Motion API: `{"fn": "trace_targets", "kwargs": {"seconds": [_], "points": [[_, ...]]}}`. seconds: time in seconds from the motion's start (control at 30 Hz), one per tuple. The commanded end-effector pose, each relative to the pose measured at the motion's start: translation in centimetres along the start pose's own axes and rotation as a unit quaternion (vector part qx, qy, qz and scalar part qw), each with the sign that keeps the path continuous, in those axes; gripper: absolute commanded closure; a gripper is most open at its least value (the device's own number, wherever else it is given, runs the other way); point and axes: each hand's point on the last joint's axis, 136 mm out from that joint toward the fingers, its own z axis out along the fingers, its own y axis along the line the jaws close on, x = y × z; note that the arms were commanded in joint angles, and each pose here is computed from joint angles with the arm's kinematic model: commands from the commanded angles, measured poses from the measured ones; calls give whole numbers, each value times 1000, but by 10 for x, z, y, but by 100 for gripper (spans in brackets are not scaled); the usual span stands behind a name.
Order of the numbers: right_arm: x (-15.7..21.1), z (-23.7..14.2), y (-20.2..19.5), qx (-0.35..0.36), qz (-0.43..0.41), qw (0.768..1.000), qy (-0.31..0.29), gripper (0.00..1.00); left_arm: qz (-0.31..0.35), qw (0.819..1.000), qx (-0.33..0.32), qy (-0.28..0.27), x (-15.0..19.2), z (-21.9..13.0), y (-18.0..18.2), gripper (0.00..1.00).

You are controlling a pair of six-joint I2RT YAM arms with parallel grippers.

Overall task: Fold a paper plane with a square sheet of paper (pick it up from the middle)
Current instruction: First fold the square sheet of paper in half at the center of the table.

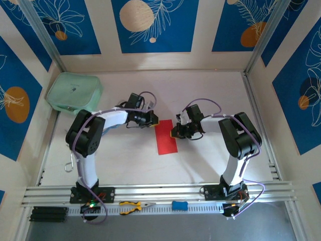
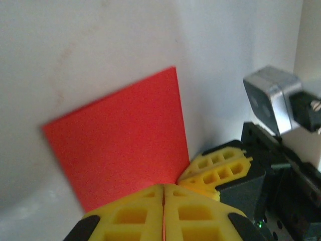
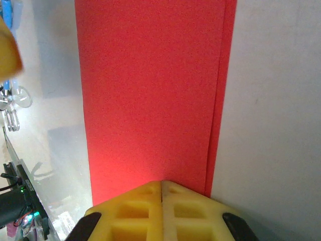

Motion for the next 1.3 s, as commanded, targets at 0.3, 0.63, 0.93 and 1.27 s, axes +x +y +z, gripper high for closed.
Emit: {"fn": "trace_targets", "kwargs": {"seconds": [0.3,0.63,0.93,1.27], "points": [[34,10,-47,88,43,994,44,100,-9,997,-53,58,45,26,60,92],[34,10,-48,89,43,994,43,100,15,999,-20,28,28,-3,11,90],[33,10,-48,90,44,994,43,100,-1,998,-15,62,52,14,18,94],[34,10,-48,90,44,994,44,100,-11,996,-59,72,77,13,50,95]]}}
